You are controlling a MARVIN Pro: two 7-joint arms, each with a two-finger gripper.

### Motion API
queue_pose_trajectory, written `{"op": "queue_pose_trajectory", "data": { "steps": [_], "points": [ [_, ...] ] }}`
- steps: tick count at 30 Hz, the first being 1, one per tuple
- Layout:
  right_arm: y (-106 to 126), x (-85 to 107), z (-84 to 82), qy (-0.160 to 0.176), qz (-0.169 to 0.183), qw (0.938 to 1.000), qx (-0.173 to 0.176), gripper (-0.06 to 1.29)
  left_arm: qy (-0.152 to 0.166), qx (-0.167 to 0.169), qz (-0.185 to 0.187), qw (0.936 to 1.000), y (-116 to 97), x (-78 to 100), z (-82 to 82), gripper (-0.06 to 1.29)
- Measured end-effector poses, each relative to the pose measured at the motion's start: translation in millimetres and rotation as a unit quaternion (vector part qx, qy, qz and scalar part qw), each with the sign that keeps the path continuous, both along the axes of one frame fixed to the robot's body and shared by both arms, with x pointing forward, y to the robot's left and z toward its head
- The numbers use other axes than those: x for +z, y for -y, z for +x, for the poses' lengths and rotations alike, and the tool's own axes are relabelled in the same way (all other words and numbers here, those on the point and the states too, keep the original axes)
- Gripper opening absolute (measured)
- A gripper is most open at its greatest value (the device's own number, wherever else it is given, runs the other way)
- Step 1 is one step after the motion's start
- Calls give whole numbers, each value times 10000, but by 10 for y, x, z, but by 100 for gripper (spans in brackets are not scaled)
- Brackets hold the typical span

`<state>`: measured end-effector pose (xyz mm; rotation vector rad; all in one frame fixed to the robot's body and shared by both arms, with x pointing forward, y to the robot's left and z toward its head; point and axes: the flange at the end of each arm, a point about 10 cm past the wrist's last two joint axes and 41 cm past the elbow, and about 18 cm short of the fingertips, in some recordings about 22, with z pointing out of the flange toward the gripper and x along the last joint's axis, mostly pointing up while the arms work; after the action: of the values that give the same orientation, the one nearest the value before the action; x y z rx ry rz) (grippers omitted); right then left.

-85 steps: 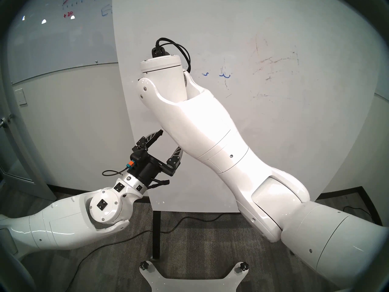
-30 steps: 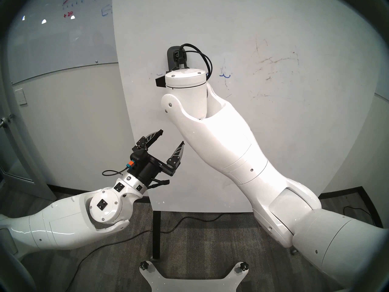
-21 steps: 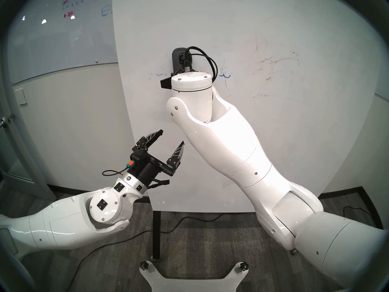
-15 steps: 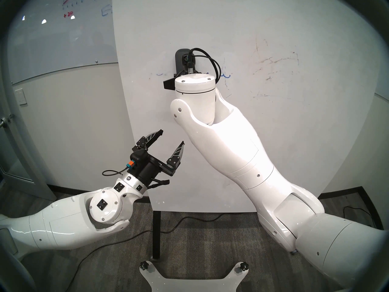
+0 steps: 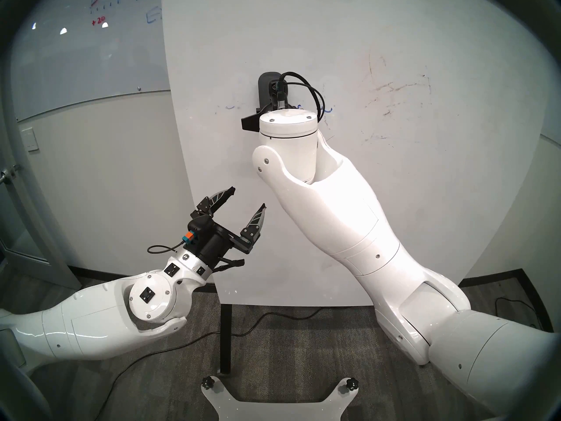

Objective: Erase all marks on the whiteboard with the eraser

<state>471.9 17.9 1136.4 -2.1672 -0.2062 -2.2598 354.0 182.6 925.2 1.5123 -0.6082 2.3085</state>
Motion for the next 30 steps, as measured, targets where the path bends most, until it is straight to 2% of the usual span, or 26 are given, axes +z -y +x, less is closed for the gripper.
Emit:
{"op": "queue_pose_trajectory", "data": {
  "steps": [20, 30],
  "points": [
    [293, -41, -14, -137, -151, 9998, -7, 53, 0, 0, 1, 10000, 0, 0, 0, 123],
    [439, -78, -24, -231, -359, 9991, -16, 53, 0, 0, 0, 10000, 0, 0, 0, 123]
  ]
}}
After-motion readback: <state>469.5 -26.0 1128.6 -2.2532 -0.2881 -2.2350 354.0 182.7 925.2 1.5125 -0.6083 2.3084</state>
